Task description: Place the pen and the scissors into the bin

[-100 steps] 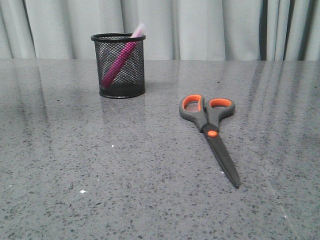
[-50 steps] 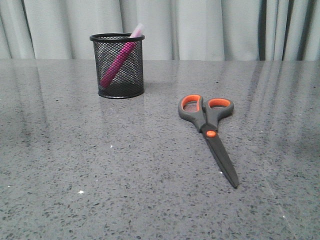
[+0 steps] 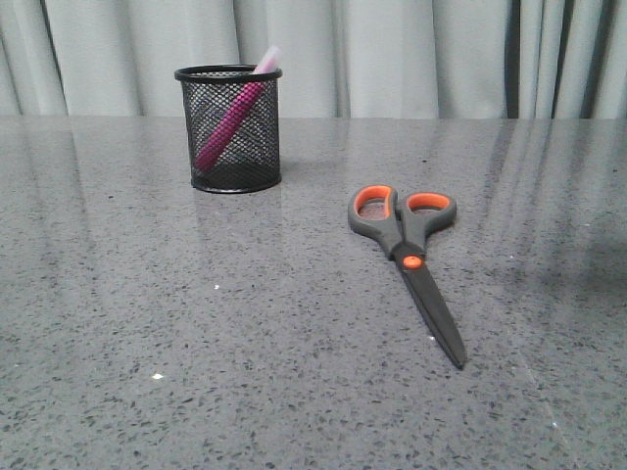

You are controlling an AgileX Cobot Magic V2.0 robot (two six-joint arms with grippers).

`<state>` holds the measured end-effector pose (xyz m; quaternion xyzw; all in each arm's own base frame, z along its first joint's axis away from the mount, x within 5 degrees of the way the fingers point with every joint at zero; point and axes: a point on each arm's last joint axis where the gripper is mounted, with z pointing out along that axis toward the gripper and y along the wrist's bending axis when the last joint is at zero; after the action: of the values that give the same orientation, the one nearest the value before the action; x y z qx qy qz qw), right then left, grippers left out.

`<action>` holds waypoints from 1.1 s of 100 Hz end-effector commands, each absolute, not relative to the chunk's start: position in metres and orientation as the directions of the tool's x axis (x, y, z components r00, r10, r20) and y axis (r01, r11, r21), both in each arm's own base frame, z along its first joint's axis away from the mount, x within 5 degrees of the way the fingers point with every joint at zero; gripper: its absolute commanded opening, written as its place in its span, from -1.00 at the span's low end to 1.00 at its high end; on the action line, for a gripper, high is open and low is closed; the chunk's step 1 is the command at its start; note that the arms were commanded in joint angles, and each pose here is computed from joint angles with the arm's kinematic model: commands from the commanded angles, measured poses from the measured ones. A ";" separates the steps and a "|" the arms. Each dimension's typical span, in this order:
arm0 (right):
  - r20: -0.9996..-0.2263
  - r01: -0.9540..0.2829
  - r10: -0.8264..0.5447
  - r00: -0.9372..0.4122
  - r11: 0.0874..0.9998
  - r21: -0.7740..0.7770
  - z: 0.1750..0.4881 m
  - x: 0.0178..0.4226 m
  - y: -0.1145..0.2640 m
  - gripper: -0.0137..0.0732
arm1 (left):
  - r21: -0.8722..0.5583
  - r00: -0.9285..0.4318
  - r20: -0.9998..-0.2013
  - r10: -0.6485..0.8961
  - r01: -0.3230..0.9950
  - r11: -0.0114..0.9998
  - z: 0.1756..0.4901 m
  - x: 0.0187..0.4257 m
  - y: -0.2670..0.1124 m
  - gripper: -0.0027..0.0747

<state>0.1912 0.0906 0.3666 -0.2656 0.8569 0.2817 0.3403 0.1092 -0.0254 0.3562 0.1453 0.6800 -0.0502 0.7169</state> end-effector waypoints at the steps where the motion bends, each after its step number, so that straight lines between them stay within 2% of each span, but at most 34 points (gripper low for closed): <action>1: -0.768 -0.656 -0.294 -0.569 0.726 0.208 0.380 0.198 0.102 0.10 | 0.105 0.102 -0.991 0.082 0.248 0.963 0.367 0.108 -0.024 -0.99; 14: -0.715 -0.551 -0.321 -0.621 0.828 0.106 0.380 0.211 0.112 0.10 | 0.105 0.102 -0.991 0.082 0.248 0.963 0.367 0.108 -0.024 -0.99; 24: -0.655 -0.435 -0.294 -0.696 0.898 0.060 0.377 0.222 0.115 0.10 | 0.105 0.102 -0.991 0.082 0.248 0.963 0.367 0.108 -0.024 -0.99; 42: -0.568 -0.434 -0.338 -0.751 0.900 0.038 0.363 0.235 0.123 0.10 | 0.105 0.103 -0.991 0.082 0.245 0.964 0.367 0.108 -0.024 -0.99; 54: -0.555 -0.433 -0.326 -0.765 0.899 0.069 0.360 0.236 0.126 0.10 | 0.105 0.103 -0.991 0.082 0.245 0.964 0.367 0.108 -0.024 -0.99; 63: -0.560 -0.432 -0.285 -0.778 0.890 0.148 0.362 0.234 0.132 0.10 | 0.105 0.103 -0.991 0.082 0.245 0.964 0.367 0.108 -0.024 -0.99; 78: -0.524 -0.443 -0.277 -0.806 0.869 0.221 0.354 0.235 0.146 0.10 | 0.105 0.103 -0.991 0.082 0.245 0.964 0.367 0.108 -0.024 -0.99; 98: -0.409 -0.453 -0.336 -0.848 0.861 0.232 0.325 0.240 0.173 0.10 | 0.105 0.103 -0.991 0.082 0.245 0.964 0.367 0.108 -0.024 -0.99; 110: -0.351 -0.414 -0.330 -0.876 0.888 0.199 0.309 0.245 0.180 0.10 | 0.105 0.103 -0.991 0.082 0.245 0.964 0.367 0.108 -0.024 -0.99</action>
<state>0.2422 0.1768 0.3006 -0.2046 0.9595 0.1391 0.1350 0.1090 -0.0245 0.3562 0.1403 0.6792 -0.0472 0.7189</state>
